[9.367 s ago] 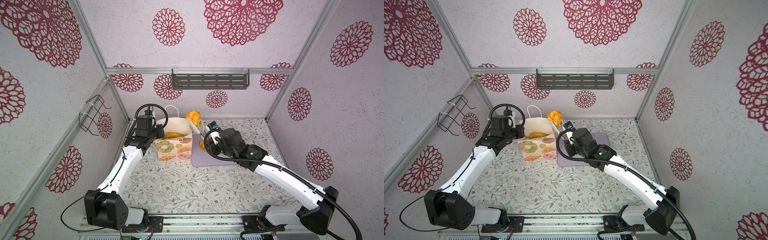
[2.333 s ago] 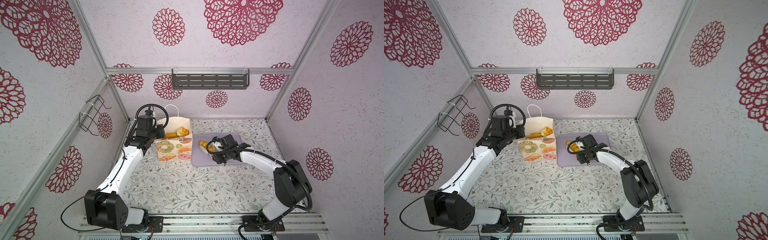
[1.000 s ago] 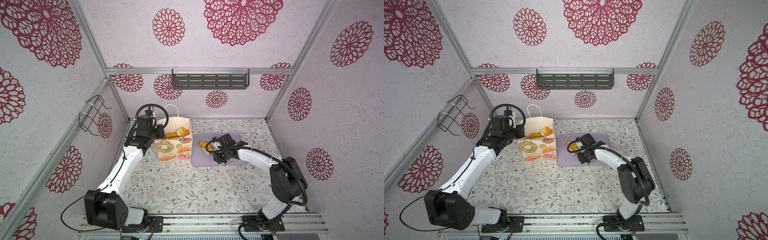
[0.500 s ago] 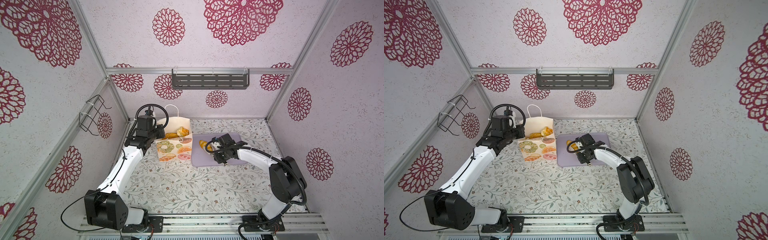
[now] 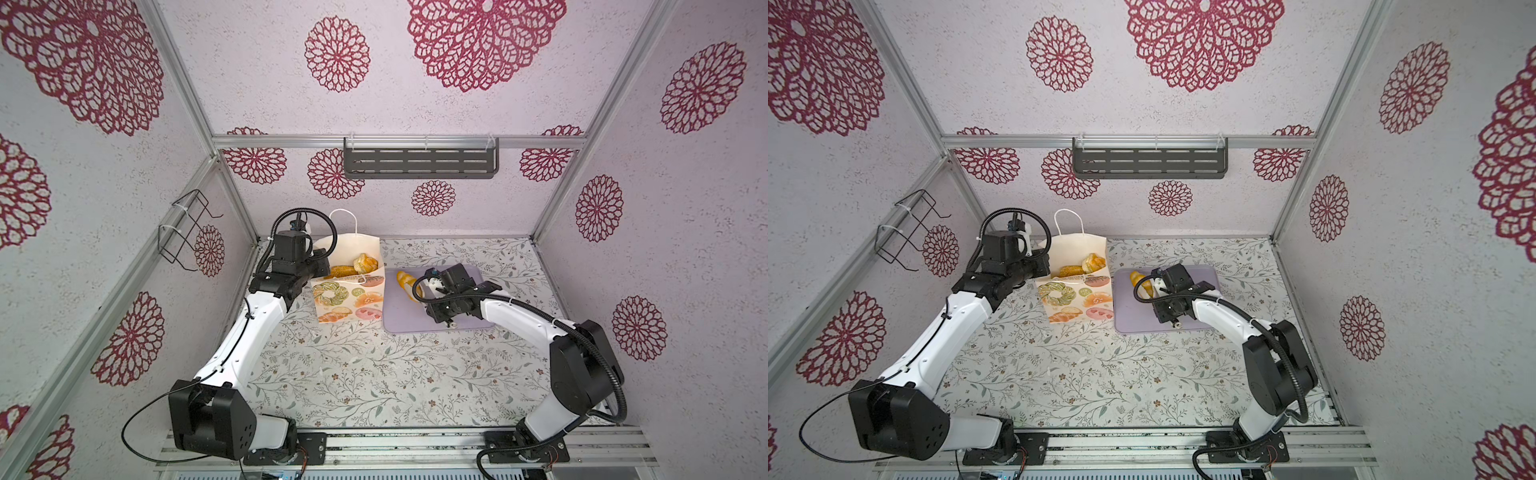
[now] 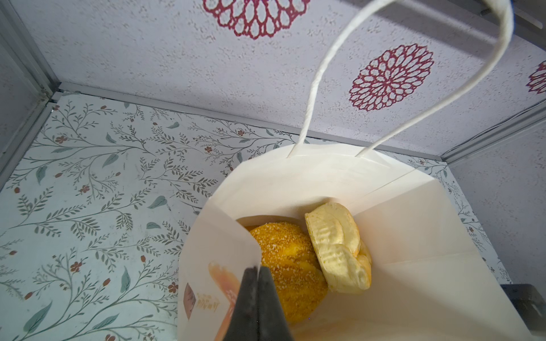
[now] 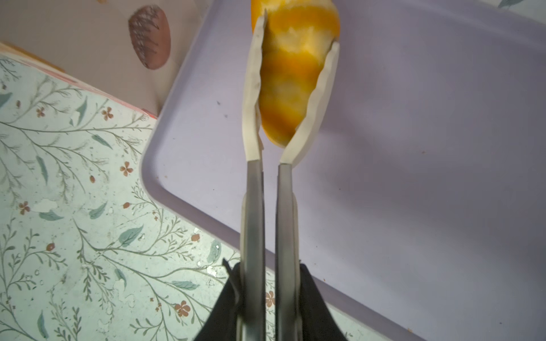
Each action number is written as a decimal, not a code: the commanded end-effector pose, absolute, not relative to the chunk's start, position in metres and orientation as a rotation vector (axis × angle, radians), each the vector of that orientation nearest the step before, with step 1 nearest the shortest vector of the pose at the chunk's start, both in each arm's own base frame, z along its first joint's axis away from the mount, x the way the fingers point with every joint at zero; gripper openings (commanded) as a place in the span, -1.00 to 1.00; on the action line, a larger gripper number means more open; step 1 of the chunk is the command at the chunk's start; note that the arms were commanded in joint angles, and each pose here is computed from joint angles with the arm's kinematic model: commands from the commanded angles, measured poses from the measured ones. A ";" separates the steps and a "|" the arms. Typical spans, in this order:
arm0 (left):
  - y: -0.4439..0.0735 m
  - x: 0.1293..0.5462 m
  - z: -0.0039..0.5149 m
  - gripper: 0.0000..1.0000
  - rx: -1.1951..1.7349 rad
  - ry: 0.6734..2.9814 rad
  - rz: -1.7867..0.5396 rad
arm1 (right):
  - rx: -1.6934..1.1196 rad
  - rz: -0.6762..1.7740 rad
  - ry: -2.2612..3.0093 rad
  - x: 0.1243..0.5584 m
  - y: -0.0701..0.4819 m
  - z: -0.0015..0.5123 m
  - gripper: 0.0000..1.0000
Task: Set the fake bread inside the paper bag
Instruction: 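Lift the striped roll in the tongs up off the tray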
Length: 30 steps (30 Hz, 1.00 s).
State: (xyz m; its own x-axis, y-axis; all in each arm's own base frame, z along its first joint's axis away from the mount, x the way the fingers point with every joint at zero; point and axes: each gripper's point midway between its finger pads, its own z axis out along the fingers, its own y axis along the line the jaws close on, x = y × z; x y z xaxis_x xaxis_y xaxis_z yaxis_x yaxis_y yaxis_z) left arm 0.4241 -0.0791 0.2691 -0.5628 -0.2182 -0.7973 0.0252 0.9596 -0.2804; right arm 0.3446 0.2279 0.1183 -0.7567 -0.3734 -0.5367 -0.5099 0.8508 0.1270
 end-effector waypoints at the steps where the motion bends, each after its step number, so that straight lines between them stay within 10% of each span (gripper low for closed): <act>1: -0.089 0.425 0.276 -1.00 -0.100 2.137 -0.344 | -0.605 0.420 2.421 0.351 0.235 0.150 -0.58; 30: -0.089 0.424 0.279 -1.00 -0.099 2.130 -0.346 | -0.489 0.532 2.170 0.350 0.236 0.245 -0.74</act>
State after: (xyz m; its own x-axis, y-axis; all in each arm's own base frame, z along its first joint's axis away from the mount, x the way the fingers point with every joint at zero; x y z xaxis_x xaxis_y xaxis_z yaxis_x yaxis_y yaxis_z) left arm 0.4241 -0.0792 0.2691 -0.5629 -0.2182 -0.7972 0.0255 0.9595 -0.2806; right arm 0.3473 0.2305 0.1986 -0.6632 -0.2333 -0.7111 -0.4912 0.8525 0.1785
